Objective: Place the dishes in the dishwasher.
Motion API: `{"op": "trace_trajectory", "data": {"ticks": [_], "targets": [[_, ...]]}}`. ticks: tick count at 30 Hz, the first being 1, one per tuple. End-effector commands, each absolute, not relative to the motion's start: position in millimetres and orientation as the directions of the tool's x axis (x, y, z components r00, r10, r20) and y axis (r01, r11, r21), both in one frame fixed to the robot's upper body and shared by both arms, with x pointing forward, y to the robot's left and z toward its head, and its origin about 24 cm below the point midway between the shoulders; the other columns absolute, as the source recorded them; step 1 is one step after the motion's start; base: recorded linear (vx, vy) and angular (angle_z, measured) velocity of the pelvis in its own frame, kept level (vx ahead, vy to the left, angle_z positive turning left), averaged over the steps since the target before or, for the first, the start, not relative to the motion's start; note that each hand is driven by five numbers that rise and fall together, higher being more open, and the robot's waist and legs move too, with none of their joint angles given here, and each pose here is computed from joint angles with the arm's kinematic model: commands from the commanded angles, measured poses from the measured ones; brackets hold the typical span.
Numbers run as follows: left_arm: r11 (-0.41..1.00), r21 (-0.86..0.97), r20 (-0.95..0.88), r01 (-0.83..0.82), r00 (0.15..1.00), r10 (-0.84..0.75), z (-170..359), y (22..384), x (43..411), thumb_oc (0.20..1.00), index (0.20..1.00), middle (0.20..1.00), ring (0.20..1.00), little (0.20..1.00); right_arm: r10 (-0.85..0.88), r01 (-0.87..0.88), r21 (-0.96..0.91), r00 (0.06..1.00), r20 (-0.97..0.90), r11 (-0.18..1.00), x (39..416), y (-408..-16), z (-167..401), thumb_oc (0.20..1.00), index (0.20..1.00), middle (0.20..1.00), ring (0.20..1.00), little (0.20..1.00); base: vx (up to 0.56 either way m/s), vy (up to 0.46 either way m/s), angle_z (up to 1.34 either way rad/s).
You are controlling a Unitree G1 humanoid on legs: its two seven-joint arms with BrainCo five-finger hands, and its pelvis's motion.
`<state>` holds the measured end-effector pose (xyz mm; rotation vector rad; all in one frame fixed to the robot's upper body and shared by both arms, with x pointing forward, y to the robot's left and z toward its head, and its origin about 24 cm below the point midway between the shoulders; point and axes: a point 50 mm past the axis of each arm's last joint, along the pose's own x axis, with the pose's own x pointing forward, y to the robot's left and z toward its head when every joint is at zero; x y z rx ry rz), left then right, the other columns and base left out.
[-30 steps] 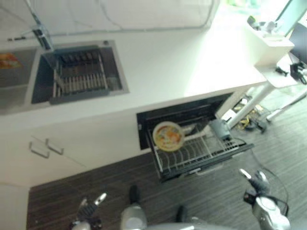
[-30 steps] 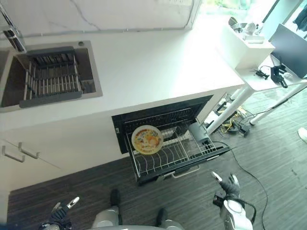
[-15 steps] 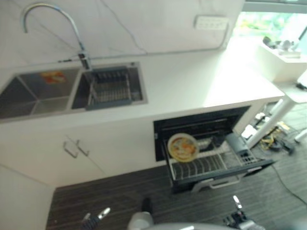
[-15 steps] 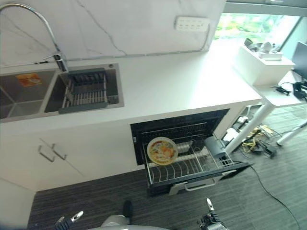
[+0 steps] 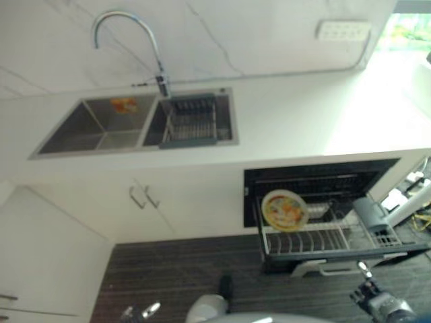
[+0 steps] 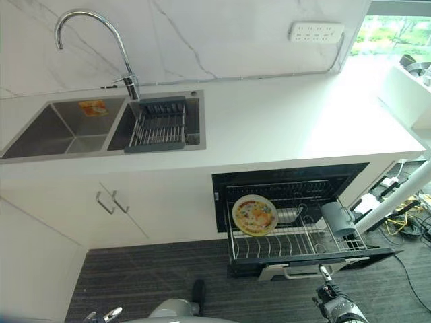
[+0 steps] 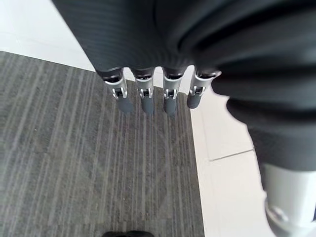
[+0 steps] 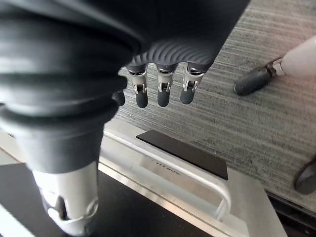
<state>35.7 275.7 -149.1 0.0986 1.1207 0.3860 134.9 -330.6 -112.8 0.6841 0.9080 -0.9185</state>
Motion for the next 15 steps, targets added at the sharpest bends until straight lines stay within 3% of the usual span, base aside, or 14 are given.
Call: {"op": "trace_trajectory", "data": {"ticks": [1,5,8,15], "targets": [[0.95,0.258,-0.827,-0.178,0.468,0.313,-145.0,270.8,65.9,1.0,1.0,1.0,1.0,1.0,-0.386,0.821,0.261,0.488,-0.783,0.508,207.3,-339.5,-71.6,1.0,1.0,1.0,1.0,1.0,0.01,0.116,0.15],[0.962,0.224,-0.838,-0.153,0.475,0.271,-147.5,259.9,67.9,1.0,1.0,1.0,1.0,1.0,-0.432,0.796,0.218,0.511,-0.743,0.565,228.5,-358.0,-43.5,1.0,1.0,1.0,1.0,1.0,0.0,0.147,0.13],[0.973,0.182,-0.844,-0.144,0.485,0.23,-149.1,248.9,71.1,1.0,1.0,1.0,1.0,1.0,-0.464,0.757,0.258,0.593,-0.658,0.601,259.7,-373.8,-1.3,1.0,1.0,1.0,1.0,1.0,-0.02,0.236,0.21],[0.977,0.155,-0.838,-0.148,0.504,0.21,-147.2,245.1,76.2,1.0,1.0,1.0,1.0,1.0,-0.513,0.703,0.254,0.676,-0.529,0.664,293.9,-392.2,63.8,1.0,1.0,1.0,1.0,1.0,0.02,0.107,0.13]]}}
